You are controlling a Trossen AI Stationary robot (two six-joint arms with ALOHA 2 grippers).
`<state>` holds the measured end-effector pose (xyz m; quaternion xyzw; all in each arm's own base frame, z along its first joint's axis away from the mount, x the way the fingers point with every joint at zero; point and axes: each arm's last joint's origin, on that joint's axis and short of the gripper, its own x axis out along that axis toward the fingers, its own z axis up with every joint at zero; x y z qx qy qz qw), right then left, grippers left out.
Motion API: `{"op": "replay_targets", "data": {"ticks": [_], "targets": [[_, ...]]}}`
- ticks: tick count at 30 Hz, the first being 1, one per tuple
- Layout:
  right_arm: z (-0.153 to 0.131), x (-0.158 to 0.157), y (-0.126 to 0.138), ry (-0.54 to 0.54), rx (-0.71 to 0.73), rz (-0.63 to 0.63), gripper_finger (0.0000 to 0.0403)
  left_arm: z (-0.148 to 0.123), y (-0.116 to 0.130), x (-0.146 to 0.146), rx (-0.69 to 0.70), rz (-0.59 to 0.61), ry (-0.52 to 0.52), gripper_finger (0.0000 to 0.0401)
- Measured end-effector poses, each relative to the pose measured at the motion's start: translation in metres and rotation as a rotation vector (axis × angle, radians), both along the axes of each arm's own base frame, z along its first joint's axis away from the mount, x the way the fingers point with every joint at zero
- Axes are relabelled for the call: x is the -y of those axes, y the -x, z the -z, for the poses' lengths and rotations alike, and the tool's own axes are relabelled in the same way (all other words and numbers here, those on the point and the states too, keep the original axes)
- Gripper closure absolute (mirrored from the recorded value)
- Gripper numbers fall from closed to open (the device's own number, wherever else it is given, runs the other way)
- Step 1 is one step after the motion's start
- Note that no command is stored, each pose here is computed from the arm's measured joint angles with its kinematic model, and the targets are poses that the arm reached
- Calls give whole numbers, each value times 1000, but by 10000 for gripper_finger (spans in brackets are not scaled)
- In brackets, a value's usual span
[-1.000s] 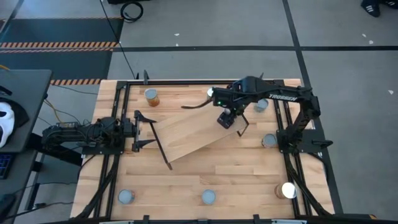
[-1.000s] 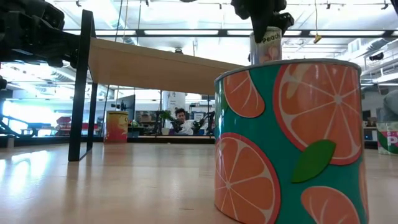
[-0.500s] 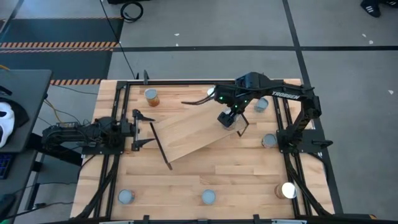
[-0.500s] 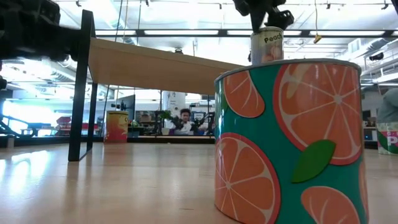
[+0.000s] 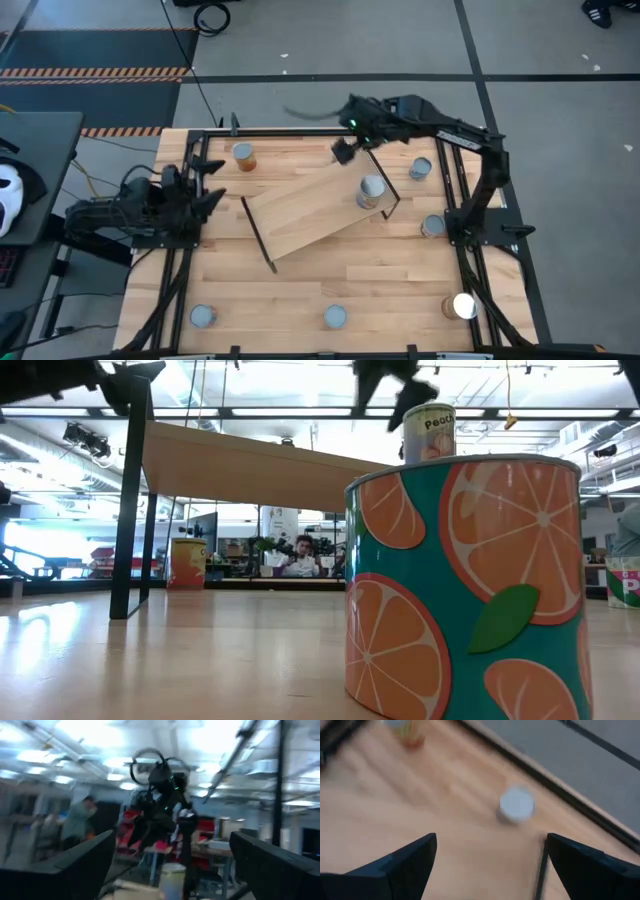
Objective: Pick and place cans onto a shelf
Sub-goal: Put the large canned peaches on the shelf
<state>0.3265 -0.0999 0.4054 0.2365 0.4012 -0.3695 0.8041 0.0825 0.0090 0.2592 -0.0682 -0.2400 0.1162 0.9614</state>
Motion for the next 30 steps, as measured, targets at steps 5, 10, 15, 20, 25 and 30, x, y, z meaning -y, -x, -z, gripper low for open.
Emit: {"op": "replay_targets", "data": {"ticks": [5,10,15,20,25,30], "targets": [[25,46,-20,-8,10,40,19,-24,-4,-4,-136,-26,155,1],[68,88,-37,-67,-81,29,18,-46,-9,-7,-203,-15,303,1],[104,124,-44,-103,-134,4,6,-48,-13,-8,-245,-17,334,1],[129,149,-43,-166,-145,11,5,-48,-15,-7,-267,-4,304,1],[145,153,-44,-224,-190,9,6,-48,-14,-10,-250,-93,342,1],[150,148,-49,-259,-188,-19,6,-47,-12,-12,-235,-181,362,1]]}}
